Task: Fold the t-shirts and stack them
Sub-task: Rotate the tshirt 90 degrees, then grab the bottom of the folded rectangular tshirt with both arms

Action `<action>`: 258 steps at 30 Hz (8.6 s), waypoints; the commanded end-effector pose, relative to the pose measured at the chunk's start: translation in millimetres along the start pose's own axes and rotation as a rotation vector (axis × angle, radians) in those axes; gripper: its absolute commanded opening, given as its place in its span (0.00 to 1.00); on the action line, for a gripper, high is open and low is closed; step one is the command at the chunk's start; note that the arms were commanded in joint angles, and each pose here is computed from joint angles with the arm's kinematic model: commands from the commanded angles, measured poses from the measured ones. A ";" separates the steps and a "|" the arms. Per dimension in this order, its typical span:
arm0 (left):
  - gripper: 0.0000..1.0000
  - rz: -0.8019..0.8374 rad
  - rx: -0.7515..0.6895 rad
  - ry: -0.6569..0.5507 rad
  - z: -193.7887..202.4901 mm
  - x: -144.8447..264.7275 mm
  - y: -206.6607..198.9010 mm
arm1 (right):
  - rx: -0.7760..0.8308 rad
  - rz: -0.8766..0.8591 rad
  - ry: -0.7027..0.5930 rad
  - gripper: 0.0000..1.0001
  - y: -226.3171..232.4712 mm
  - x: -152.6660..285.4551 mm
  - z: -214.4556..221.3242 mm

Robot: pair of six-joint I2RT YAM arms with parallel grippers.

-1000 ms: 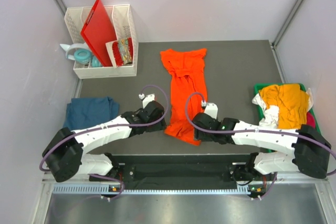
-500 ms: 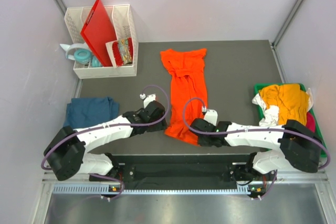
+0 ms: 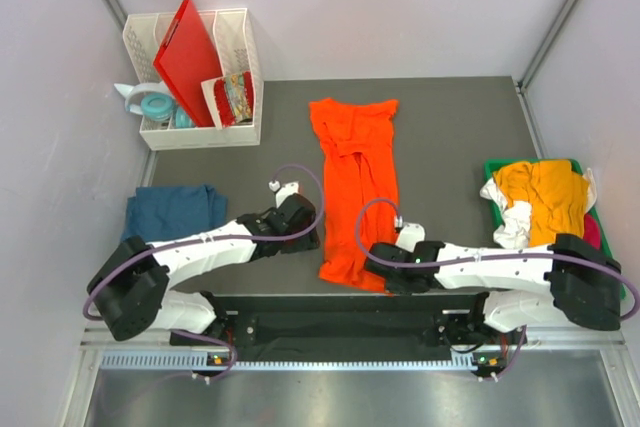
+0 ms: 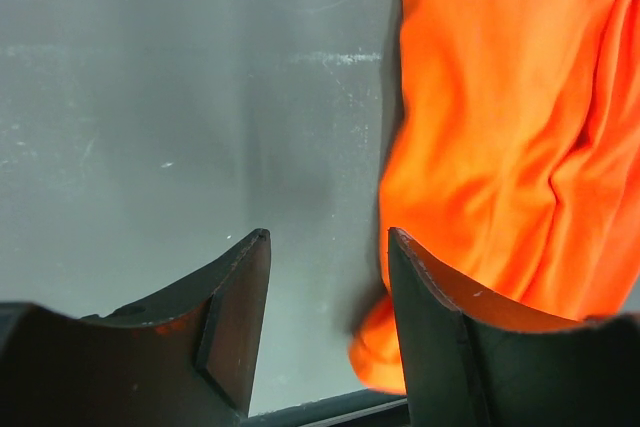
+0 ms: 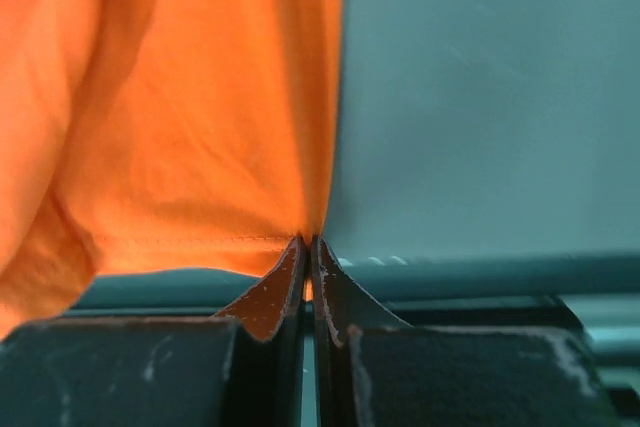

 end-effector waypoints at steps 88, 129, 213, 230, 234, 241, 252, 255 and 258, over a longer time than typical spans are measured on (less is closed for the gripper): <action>0.29 0.086 0.083 0.133 -199.2 -220.1 -15.3 | -0.063 0.019 -0.070 0.00 102.6 -162.7 -352.2; 0.68 0.080 -0.048 -0.009 -1.7 -19.4 -40.2 | 0.035 -0.072 -0.262 0.47 35.0 19.8 -151.2; 0.10 0.025 -0.156 0.199 86.3 27.6 -6.9 | 0.066 0.015 -0.029 0.26 -19.5 -1.6 -3.9; 0.00 0.234 -0.244 -0.031 6.1 41.0 -100.8 | 0.043 -0.152 -0.281 0.00 43.8 62.1 -73.4; 0.00 0.247 -0.293 0.008 10.0 27.1 -118.4 | 0.018 -0.155 -0.322 0.00 37.7 71.9 -82.9; 0.00 0.316 -0.326 0.006 4.0 20.9 -144.3 | -0.007 -0.127 -0.292 0.00 22.9 65.0 -74.4; 0.00 0.302 -0.352 0.146 46.4 -5.4 -125.9 | 0.002 -0.118 -0.256 0.00 19.8 53.9 -64.2; 0.00 0.239 -0.342 0.154 52.1 -6.6 -107.8 | 0.013 -0.110 -0.252 0.00 20.8 52.6 -63.4; 0.00 0.167 -0.332 0.165 58.8 -5.6 -86.1 | 0.016 -0.107 -0.252 0.00 21.1 51.1 -62.9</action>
Point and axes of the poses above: each gripper's point midway between its finger pads, its own x axis back along the fingers, its own y axis along the line the jaws close on, z = x × y, the point moved 2 cm from there along x, back along the fingers, and after that the axes turned 10 degrees about -x, right-handed, at the moved point
